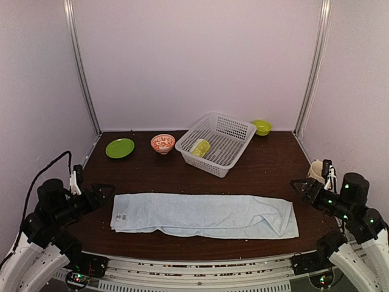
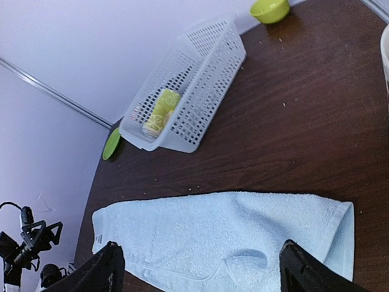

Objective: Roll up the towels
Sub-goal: Fold the towel at the center of the board, then adjust the towel at the center of the board.

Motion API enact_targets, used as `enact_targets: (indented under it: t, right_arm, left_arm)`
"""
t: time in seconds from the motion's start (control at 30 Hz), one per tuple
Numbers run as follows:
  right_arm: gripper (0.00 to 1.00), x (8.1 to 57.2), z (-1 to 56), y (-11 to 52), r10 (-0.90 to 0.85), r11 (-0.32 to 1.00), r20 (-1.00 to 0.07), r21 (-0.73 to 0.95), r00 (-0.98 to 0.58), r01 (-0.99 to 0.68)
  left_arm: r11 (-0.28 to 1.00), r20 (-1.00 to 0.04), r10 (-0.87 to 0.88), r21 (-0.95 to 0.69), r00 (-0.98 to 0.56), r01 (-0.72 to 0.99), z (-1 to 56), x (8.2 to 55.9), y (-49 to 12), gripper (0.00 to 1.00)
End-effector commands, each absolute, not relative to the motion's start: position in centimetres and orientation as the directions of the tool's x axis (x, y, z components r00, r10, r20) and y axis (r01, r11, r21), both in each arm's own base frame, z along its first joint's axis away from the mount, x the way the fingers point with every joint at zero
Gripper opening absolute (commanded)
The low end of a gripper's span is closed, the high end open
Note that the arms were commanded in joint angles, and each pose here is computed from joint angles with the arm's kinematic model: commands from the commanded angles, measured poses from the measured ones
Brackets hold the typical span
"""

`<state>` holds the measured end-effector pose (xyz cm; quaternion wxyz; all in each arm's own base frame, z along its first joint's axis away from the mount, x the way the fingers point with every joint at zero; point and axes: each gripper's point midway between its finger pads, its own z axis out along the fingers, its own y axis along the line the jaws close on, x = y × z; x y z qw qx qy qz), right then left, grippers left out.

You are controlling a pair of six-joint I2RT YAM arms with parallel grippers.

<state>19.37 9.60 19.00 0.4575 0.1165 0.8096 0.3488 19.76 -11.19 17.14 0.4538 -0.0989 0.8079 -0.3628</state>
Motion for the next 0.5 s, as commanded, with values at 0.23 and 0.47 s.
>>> enact_targets:
  t: [0.23,0.47]
  right_arm:
    - [0.59,22.6,12.2,9.9,0.364,0.876,-0.528,0.473,-0.767,0.090]
    - [0.61,23.7,11.5,11.9,0.297,0.912,-0.525,0.402,-0.797,0.075]
  left_arm:
    - [0.810,-0.566,-0.286,-0.574,-0.773,0.120,15.3,24.0,-17.4,0.63]
    - [0.803,-0.494,-0.097,-0.552,-0.864,0.226,11.8,25.2,-25.1,0.43]
